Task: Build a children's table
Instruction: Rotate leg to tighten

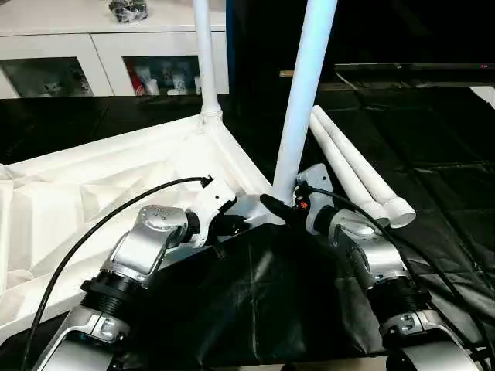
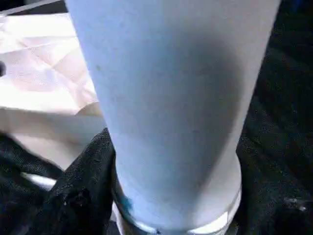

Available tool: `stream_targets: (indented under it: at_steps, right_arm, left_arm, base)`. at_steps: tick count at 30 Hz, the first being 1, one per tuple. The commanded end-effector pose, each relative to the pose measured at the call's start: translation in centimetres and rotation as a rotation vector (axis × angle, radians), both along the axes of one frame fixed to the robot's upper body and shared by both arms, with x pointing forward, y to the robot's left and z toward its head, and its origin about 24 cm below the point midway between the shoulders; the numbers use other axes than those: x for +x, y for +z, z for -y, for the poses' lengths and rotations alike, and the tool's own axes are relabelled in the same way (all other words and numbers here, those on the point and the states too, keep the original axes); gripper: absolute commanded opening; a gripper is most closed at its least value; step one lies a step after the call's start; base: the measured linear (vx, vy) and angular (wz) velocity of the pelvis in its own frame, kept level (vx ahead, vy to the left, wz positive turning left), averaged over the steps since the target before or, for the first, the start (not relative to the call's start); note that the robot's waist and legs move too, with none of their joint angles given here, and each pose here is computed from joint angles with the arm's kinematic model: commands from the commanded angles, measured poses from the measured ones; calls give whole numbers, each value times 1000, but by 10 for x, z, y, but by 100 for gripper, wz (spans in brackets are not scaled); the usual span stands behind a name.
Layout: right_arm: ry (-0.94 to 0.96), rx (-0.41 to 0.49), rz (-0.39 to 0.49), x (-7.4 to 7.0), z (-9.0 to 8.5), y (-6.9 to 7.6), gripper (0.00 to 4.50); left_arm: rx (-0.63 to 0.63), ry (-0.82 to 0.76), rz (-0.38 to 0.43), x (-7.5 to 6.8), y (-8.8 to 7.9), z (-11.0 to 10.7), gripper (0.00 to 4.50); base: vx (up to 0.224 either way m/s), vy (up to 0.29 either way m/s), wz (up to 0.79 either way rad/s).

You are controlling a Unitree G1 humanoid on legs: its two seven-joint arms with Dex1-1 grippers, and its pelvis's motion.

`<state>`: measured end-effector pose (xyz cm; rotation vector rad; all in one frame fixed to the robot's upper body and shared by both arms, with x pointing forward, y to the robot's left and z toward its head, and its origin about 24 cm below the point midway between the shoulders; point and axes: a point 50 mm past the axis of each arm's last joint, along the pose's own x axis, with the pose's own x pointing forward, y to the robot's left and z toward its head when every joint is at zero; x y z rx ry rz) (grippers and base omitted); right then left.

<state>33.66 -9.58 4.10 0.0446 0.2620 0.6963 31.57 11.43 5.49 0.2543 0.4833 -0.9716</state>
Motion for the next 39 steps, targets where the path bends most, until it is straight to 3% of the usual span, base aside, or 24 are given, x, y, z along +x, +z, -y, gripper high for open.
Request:
stream_targets:
  at_steps: [1,5,13,22,26,38,39]
  right_arm:
    - [35,25,-132,-12,-37,-22,350]
    - [-23,56,-88,-8,-37,-16,395]
    - [66,73,2,-13,-9,-7,447]
    - [294,-16,83,-24,23,7,447]
    - [428,-95,127,-27,43,19,447]
    - [738,-174,113,-40,53,31,447]
    - [765,-175,104,-41,53,31,430]
  left_arm:
    - [-82,8,63,3,12,34,0]
    - [-38,21,92,4,12,34,0]
    - [4,-6,81,0,7,14,0]
    - [47,-175,75,-8,5,-4,0]
    - [104,-348,53,-18,2,-17,0]
    - [155,-576,11,-26,2,-29,0]
    - [158,-600,6,-27,2,-29,0]
  base:
    - [0,0,0]
    - [0,0,0]
    - [0,0,0]
    - [6,-2,0]
    - [0,0,0]
    - [0,0,0]
    - [0,0,0]
